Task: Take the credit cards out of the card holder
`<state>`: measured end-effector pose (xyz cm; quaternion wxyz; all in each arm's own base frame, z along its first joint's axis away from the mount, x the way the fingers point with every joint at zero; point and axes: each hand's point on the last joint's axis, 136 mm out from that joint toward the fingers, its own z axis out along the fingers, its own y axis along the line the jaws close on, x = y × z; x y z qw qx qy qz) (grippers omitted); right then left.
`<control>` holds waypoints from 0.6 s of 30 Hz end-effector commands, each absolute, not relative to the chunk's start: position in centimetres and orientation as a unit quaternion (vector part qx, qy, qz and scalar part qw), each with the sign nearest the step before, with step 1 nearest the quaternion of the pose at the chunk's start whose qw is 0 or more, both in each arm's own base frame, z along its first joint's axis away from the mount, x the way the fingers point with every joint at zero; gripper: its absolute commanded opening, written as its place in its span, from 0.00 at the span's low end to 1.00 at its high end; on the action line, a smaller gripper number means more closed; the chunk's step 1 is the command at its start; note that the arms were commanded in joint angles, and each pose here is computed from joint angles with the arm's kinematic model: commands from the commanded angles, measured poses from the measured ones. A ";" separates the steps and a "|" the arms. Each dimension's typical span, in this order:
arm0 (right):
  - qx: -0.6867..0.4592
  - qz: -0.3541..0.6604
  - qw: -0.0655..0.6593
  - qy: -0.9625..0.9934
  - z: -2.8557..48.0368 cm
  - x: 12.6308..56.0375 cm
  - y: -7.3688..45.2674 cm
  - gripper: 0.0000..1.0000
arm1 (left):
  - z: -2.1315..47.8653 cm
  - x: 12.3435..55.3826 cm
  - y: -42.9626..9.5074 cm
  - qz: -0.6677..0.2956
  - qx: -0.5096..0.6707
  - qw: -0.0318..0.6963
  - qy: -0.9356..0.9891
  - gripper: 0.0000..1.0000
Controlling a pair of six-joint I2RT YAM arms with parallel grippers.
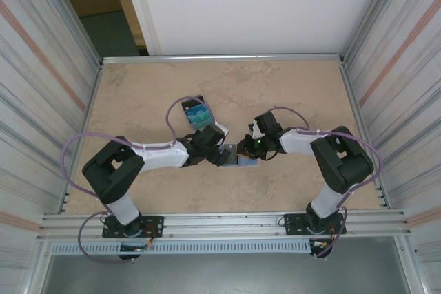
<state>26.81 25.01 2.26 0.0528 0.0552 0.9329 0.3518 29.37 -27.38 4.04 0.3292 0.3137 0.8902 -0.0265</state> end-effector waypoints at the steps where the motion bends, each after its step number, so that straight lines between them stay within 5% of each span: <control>1: 0.069 0.357 0.037 0.931 1.6 26.5 24.9 0.18 | 1.9 28.1 -25.9 0.015 0.339 0.288 0.895 0.99; 18: 0.079 0.467 0.053 0.879 4.4 27.3 25.8 0.11 | 1.5 27.9 -25.5 0.030 0.342 0.284 0.895 0.99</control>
